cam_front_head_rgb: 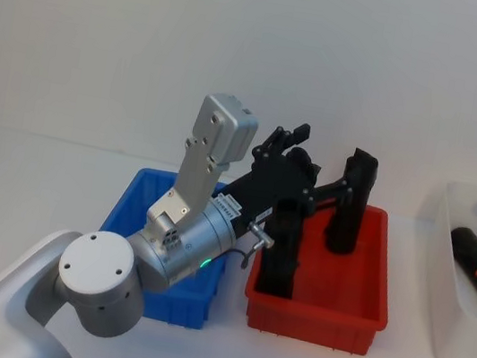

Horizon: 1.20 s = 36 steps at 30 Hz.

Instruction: Pick the cotton swabs from the blue box and place them into the white box.

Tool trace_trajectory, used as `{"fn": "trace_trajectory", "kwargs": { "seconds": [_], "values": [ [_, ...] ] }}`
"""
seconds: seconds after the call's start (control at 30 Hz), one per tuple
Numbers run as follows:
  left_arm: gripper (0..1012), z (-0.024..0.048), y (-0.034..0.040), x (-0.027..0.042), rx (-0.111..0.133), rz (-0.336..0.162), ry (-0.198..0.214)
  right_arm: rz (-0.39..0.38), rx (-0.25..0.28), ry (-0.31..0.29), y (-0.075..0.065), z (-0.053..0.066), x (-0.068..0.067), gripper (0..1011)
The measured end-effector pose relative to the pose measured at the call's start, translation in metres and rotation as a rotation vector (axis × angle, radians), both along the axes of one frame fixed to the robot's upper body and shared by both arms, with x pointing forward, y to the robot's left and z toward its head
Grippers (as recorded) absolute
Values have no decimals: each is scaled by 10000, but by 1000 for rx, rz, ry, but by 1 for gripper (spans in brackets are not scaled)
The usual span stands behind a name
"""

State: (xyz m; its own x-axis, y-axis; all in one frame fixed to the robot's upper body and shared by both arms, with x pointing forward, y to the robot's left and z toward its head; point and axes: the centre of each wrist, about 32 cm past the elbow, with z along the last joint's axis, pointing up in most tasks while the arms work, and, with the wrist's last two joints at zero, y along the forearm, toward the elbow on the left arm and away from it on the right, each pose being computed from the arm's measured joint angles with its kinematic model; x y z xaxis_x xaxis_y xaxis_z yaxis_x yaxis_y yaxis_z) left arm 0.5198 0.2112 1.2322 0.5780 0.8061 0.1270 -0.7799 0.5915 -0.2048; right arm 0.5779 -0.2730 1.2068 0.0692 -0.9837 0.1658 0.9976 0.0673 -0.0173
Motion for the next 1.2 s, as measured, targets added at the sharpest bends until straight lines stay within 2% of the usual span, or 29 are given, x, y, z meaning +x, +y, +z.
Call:
{"fn": "trace_trajectory", "kwargs": {
  "seconds": [0.13,0.37,0.87,1.1,1.17,1.2],
  "values": [
    [1000,0,0,0,0,0,0,-31,2,5,-7,-9,-3,621],
    [1000,0,0,0,0,0,0,-33,-5,3,-3,-9,-8,619],
    [1000,0,0,0,0,0,0,116,-44,-47,51,68,-7,624],
    [1000,0,0,0,0,0,0,193,-66,-74,91,119,3,839],
    [1000,0,0,0,0,0,0,203,-69,-77,97,124,4,858],
    [1000,0,0,0,0,0,0,208,-71,-79,99,127,4,907]
  ]
}}
